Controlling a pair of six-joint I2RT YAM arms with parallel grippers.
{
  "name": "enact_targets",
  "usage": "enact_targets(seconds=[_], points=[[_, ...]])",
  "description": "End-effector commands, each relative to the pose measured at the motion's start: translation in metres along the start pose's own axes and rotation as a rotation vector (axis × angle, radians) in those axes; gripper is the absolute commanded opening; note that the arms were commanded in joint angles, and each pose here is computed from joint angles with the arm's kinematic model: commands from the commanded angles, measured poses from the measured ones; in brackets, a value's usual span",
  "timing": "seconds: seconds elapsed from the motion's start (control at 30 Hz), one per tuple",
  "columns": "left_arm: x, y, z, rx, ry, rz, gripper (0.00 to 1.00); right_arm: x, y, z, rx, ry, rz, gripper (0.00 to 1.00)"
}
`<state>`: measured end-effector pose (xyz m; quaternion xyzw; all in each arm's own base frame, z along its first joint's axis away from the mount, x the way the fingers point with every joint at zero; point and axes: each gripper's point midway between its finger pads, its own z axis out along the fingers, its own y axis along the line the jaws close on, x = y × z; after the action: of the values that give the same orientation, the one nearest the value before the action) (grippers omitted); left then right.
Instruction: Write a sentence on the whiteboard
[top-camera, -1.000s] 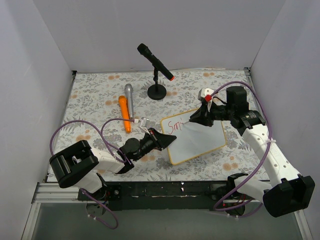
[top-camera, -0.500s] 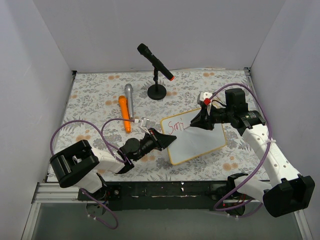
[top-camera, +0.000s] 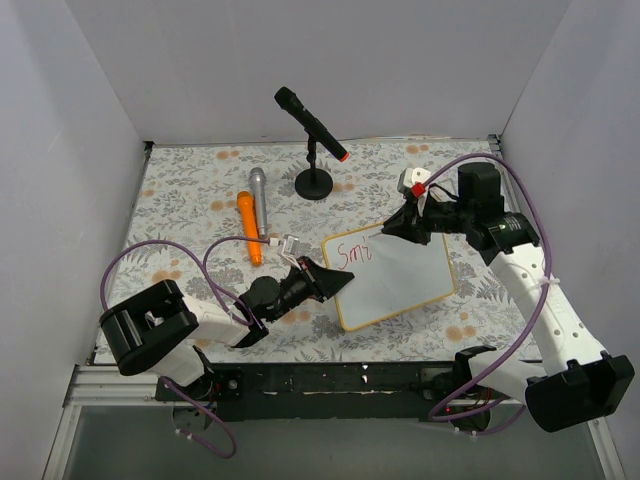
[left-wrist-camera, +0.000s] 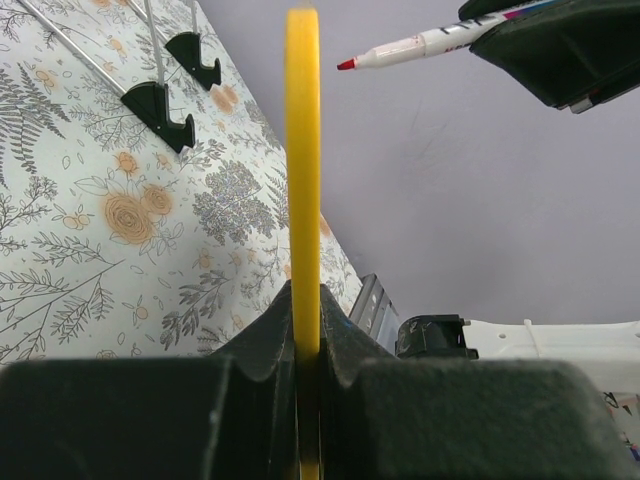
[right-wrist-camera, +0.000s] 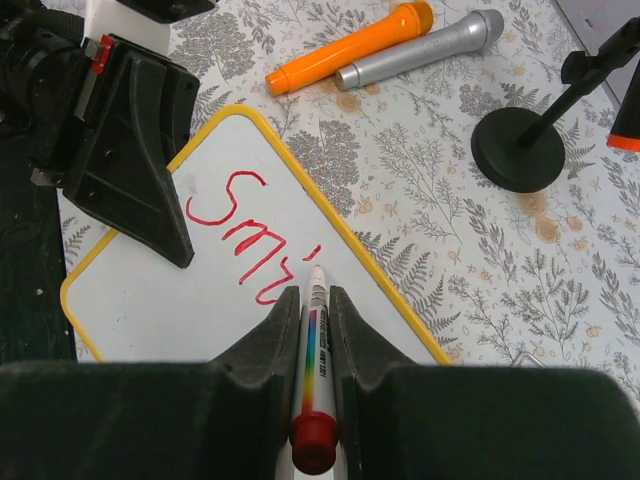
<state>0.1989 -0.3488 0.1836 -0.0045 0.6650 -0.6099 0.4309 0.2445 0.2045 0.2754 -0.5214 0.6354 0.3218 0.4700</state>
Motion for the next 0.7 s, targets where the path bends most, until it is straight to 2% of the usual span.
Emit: enact_targets(seconds=[0.0, 0.33, 0.67], points=[[-0.081, -0.12, -0.021, 0.466, -0.304, -0.035, 0.0, -0.015, -0.019, -0.001, 0.061, -0.024, -0.03, 0.01], [-0.079, -0.122, -0.021, 0.474, -0.298, -0.031, 0.0, -0.012, -0.031, 0.004, 0.098, -0.025, -0.004, 0.01], [-0.081, -0.121, -0.022, 0.471, -0.305, -0.03, 0.0, 0.005, -0.013, 0.004, 0.043, 0.004, 0.022, 0.01]])
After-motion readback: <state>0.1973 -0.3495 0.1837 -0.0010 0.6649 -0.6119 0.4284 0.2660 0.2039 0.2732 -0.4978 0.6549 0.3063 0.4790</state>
